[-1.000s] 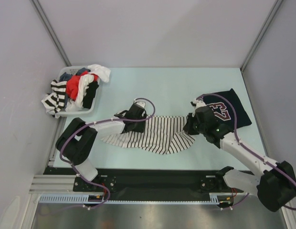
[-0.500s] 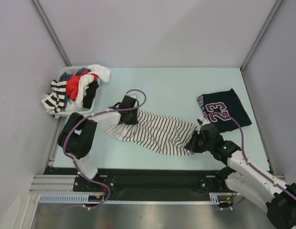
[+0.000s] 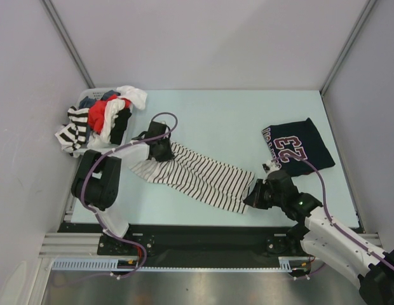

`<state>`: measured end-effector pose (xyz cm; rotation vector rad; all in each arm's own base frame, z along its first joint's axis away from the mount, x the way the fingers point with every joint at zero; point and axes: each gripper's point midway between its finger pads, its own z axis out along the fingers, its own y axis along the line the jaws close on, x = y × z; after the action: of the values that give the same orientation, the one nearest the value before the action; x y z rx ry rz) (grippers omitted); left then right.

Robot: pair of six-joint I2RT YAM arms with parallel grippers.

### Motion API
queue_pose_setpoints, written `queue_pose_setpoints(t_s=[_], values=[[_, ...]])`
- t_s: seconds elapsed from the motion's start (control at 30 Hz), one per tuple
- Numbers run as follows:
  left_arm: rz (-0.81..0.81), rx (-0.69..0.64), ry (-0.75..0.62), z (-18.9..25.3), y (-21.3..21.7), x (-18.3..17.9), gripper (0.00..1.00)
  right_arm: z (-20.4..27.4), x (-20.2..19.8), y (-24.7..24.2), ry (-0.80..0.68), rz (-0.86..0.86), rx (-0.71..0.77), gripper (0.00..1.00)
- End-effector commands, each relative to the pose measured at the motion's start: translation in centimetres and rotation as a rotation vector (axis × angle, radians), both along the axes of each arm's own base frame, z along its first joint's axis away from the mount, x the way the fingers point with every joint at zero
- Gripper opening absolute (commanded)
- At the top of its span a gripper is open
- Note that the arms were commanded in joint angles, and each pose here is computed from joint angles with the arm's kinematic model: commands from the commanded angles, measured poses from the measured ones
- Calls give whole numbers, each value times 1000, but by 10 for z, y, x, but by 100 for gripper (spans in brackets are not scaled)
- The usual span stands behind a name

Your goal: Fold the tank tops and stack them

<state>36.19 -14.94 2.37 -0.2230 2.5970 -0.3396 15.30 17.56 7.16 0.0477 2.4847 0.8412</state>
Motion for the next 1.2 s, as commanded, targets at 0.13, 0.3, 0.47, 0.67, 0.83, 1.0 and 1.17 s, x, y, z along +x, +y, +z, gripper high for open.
queue_pose_setpoints(t_s=[0.13,0.3,0.47,0.67,0.83,1.0,1.17], values=[[-39,27,-160,60,-7,-7,14,41,16,18,-81,14,85,3],[-62,91,-239,96,-13,-23,27,74,60,28,-149,-5,30,1],[-80,111,-269,106,-16,-44,46,91,133,15,-192,-97,15,0],[-53,127,-284,108,-9,-47,50,75,243,-40,-117,-350,110,0],[-73,120,-271,105,-12,-48,51,50,281,-50,-12,-392,170,46],[-79,168,-245,91,-2,-56,51,47,251,-53,-52,-344,86,68],[-89,167,-218,79,0,-65,56,48,212,-62,-102,-302,14,61]])
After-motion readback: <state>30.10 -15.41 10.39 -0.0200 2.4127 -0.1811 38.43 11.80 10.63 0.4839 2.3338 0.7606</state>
